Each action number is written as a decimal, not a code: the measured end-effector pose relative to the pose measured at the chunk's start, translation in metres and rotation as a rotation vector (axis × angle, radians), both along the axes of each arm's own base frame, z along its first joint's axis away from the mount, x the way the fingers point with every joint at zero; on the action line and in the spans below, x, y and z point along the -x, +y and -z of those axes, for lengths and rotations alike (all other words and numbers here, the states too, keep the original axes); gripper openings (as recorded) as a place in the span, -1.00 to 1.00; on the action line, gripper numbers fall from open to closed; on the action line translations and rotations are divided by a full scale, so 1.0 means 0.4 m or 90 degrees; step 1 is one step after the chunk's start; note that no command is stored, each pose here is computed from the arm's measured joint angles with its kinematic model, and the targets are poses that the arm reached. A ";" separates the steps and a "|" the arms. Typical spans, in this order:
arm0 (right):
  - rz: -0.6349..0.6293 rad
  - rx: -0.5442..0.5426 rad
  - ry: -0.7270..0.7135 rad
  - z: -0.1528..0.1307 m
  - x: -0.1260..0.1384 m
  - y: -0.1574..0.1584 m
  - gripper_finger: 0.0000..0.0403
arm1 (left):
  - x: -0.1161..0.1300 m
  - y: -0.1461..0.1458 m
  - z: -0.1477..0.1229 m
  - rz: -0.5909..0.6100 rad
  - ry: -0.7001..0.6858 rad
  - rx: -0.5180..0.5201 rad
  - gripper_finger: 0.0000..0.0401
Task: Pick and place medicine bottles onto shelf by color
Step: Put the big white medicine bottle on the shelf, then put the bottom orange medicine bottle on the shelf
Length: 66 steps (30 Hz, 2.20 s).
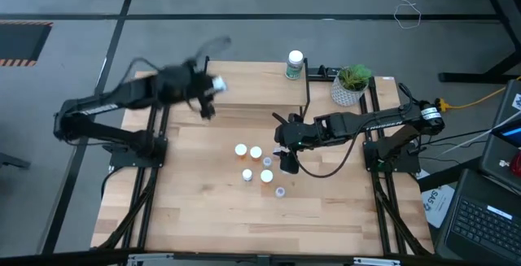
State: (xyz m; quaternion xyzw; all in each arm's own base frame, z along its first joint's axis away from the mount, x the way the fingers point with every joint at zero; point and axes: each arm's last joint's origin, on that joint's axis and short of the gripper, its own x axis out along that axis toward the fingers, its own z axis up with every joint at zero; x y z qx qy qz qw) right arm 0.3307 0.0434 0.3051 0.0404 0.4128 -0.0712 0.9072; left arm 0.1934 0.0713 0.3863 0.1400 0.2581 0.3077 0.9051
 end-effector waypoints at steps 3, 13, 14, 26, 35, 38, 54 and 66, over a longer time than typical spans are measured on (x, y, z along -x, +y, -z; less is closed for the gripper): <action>-0.012 0.010 -0.002 -0.001 -0.001 0.000 0.34 | 0.021 0.091 0.002 -0.031 -0.005 0.037 -0.25; -0.009 0.007 -0.007 -0.002 -0.002 0.000 0.34 | 0.023 0.340 0.126 -0.116 0.005 0.208 -0.25; -0.008 0.006 -0.007 -0.002 -0.002 0.000 0.34 | 0.017 0.352 0.136 -0.119 0.004 0.215 -0.25; -0.009 0.007 -0.007 -0.002 -0.002 0.000 0.34 | -0.005 0.381 0.164 -0.158 -0.019 0.245 -0.01; -0.007 0.005 -0.007 -0.002 -0.002 0.000 0.34 | 0.001 0.380 0.135 -0.191 -0.030 0.208 0.36; -0.007 0.005 -0.006 -0.002 -0.002 0.000 0.34 | -0.005 0.380 0.086 -0.168 -0.054 0.177 0.36; 0.041 -0.037 0.044 0.021 0.012 0.010 0.34 | -0.103 0.083 0.010 0.273 0.138 0.401 0.32; 0.007 -0.076 0.022 0.094 -0.069 0.035 0.34 | -0.093 -0.118 0.068 0.352 0.428 0.379 0.26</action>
